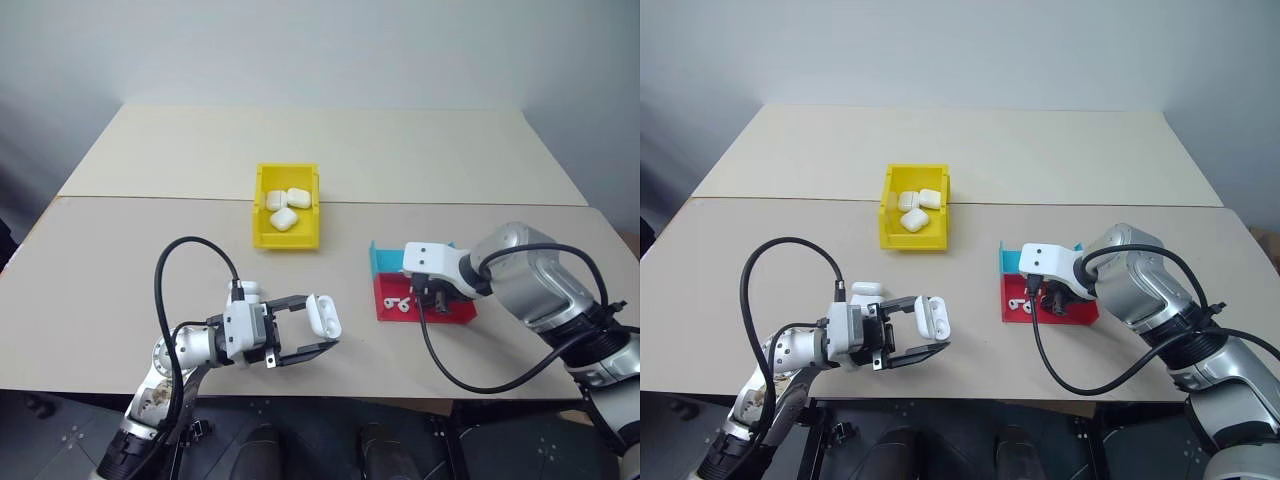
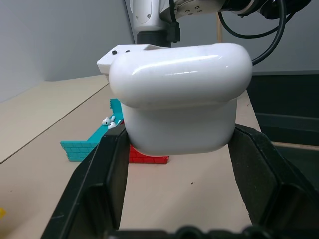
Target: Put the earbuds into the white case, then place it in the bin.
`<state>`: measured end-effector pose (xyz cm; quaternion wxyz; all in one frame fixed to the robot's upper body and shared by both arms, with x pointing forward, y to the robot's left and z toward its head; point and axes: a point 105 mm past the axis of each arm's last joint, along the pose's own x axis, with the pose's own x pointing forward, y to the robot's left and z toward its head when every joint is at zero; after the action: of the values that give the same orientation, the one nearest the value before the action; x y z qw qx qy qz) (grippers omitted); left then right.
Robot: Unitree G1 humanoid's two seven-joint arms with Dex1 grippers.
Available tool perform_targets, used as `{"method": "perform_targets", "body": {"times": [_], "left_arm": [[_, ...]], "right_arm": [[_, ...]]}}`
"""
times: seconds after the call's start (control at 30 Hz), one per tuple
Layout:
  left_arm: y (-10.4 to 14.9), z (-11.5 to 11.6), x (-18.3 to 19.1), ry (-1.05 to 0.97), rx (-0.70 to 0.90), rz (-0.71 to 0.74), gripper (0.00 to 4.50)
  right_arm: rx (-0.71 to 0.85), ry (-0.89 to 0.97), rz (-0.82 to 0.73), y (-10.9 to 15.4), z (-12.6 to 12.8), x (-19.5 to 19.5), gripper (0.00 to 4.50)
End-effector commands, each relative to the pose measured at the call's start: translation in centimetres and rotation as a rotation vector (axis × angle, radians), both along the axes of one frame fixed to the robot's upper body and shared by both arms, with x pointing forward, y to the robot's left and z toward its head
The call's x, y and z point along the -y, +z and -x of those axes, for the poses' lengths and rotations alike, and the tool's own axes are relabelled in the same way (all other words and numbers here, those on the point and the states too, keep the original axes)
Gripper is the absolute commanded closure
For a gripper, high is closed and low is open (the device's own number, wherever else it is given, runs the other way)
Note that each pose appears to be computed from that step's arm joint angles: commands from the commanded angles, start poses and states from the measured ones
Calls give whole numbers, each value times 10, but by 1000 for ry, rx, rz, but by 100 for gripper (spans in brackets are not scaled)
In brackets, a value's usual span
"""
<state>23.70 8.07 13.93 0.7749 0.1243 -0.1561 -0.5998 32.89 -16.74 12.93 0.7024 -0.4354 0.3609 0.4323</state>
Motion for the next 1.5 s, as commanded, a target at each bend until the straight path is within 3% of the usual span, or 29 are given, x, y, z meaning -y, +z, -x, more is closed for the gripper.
{"method": "perform_targets", "body": {"times": [0.03, 0.37, 0.6, 0.87, 1.1, 1.27, 1.5], "left_arm": [[10, 4, 3, -16, 43, 5, 178], [11, 3, 4, -17, 41, 15, 178], [27, -1, 5, -27, 43, 83, 178], [62, -14, 22, -103, 5, 79, 178], [90, -21, 40, -218, 44, 41, 178], [102, -18, 44, -303, 67, 44, 178], [101, -15, 41, -350, 61, 35, 178]], "right_arm": [[38, 9, -3, 9, -3, 0, 326], [43, 22, 2, 11, 0, 1, 326], [128, 22, -61, 46, 6, 0, 326], [316, 92, -443, 133, 38, -12, 326], [564, 344, -943, 194, 72, -30, 326], [672, 600, -1166, 204, 97, -46, 326], [633, 774, -1380, 196, 109, -55, 326]]}}
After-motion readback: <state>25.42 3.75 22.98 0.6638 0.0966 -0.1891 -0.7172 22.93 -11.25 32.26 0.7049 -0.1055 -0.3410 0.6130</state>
